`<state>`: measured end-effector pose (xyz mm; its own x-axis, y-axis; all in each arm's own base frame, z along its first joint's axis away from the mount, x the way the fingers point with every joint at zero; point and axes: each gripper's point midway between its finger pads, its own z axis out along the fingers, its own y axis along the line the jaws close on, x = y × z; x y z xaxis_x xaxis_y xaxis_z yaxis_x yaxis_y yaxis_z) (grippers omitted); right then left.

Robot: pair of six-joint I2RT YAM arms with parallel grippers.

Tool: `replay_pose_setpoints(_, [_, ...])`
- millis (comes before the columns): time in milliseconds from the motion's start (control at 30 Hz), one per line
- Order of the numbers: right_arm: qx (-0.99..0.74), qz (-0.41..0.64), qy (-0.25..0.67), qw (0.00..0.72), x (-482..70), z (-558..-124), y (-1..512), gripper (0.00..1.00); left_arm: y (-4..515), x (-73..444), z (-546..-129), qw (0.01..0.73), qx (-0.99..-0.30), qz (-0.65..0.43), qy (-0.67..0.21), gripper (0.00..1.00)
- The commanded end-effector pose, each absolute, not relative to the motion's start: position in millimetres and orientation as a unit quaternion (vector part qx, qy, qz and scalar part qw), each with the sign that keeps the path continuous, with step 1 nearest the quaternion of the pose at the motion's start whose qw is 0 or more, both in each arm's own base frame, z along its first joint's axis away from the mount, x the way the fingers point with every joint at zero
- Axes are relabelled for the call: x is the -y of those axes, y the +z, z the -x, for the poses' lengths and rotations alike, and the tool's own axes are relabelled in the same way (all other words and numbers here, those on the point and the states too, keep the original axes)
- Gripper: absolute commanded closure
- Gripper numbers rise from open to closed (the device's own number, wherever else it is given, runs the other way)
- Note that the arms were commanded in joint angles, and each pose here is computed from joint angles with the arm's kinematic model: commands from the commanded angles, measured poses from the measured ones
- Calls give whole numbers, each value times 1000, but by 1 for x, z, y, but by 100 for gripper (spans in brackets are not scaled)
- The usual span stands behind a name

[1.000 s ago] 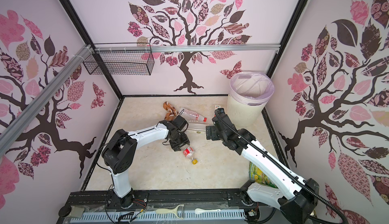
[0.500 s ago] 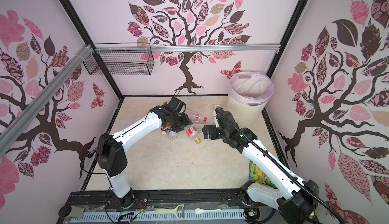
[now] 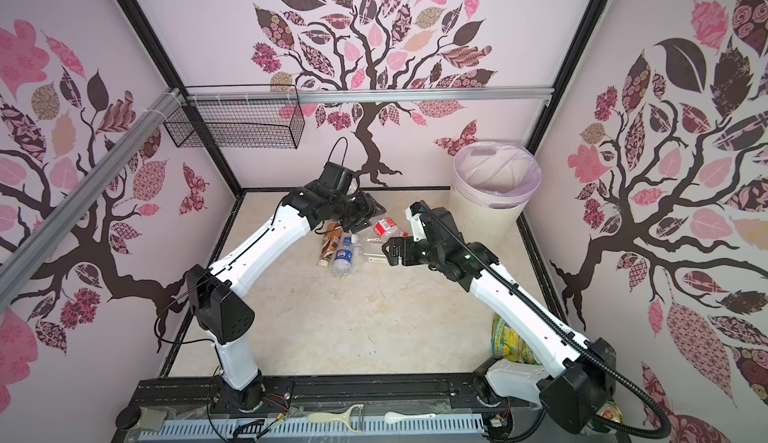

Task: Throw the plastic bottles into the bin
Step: 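Lift the red-labelled bottle with left gripper toward right gripper while right approaches, then close right gripper on the red label while left gripper releases the bottle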

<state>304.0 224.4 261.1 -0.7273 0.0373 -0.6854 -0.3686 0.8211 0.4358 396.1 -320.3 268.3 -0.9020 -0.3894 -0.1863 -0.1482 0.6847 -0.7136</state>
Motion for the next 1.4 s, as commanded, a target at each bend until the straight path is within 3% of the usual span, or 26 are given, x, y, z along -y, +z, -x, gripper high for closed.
replay_pose_setpoints(0, [-871,101,290,383,-230,-320,282,1,274,326,-393,156,-900,137,-383,43])
replay_pose_setpoints(233, [-867,94,308,380,-240,-332,281,4,282,325,-386,150,-893,142,-399,43])
replay_pose_setpoints(533, [-864,82,339,362,-253,-337,274,19,290,323,-381,142,-888,148,-411,43])
replay_pose_setpoints(733, [-861,79,347,363,-255,-338,275,36,289,320,-378,141,-884,161,-415,41])
replay_pose_setpoints(1033, [-866,76,338,360,-252,-337,273,45,287,312,-388,144,-883,176,-411,29])
replay_pose_setpoints(1367, [-872,60,312,372,-235,-345,284,45,325,301,-404,168,-870,182,-426,3])
